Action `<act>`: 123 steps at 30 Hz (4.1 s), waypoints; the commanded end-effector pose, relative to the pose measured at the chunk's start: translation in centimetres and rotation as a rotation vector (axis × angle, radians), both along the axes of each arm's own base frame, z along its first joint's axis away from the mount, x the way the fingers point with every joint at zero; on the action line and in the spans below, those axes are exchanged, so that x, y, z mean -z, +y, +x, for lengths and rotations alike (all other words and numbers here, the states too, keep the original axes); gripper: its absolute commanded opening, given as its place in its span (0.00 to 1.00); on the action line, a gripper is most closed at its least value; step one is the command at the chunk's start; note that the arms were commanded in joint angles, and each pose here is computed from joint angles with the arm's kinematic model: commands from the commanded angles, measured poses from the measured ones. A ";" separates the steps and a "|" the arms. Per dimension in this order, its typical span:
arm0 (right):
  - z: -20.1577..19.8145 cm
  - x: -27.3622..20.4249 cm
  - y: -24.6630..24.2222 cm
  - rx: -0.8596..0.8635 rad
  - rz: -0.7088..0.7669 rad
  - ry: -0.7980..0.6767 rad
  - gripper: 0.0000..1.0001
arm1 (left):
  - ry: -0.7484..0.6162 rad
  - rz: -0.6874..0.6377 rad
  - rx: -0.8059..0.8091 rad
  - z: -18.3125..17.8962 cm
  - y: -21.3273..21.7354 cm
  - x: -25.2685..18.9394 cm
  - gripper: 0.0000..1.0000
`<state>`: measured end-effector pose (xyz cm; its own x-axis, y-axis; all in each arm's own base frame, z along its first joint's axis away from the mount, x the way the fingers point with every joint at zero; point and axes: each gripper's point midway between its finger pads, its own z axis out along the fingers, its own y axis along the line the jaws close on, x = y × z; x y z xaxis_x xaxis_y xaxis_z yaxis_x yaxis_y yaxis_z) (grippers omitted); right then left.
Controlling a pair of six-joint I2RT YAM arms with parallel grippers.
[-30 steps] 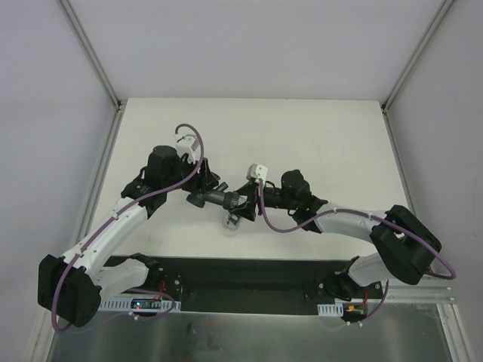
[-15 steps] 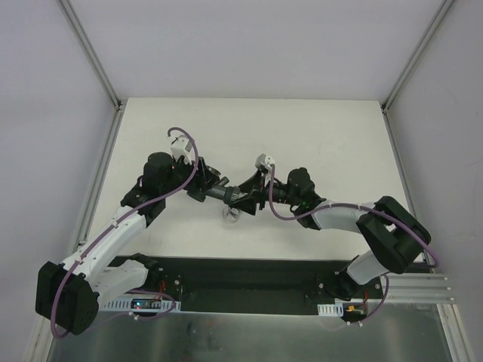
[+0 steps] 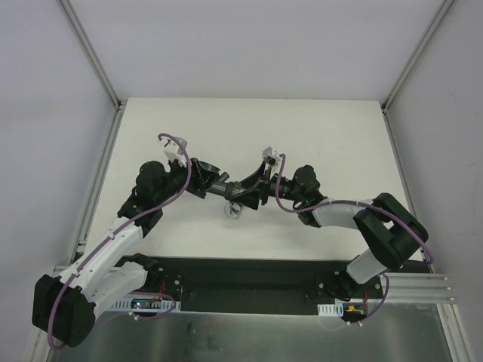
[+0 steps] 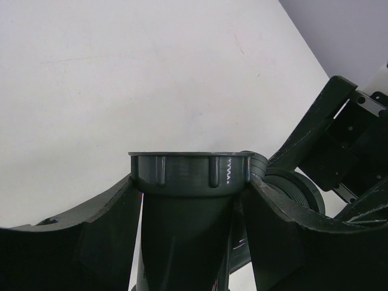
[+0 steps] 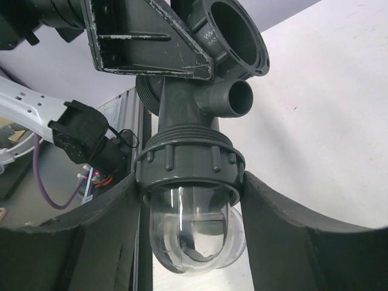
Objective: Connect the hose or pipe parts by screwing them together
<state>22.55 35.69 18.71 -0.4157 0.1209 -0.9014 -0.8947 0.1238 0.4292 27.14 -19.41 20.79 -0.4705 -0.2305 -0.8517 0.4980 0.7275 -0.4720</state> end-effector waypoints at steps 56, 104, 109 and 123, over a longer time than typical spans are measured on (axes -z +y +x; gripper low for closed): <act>7.0 -9.3 -3.6 0.152 0.450 0.486 0.01 | -0.741 0.140 0.600 -8.6 -4.3 -3.9 0.00; 6.1 -9.6 -3.9 0.069 0.467 0.646 0.01 | -1.236 1.118 1.038 -9.0 -8.4 4.4 0.01; 6.2 -9.7 -4.1 0.073 0.471 0.642 0.01 | -1.201 1.099 1.021 -8.9 -8.6 4.1 0.32; 6.8 -4.9 -4.7 0.120 0.399 0.701 0.01 | -1.041 0.974 0.874 -8.5 -7.8 3.2 0.50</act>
<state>30.75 31.08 19.84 -0.8715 0.4417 -0.2130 -0.2136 0.0491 0.9757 19.18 -25.68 15.65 0.6772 0.6170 -0.4010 0.6359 -0.2165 0.7408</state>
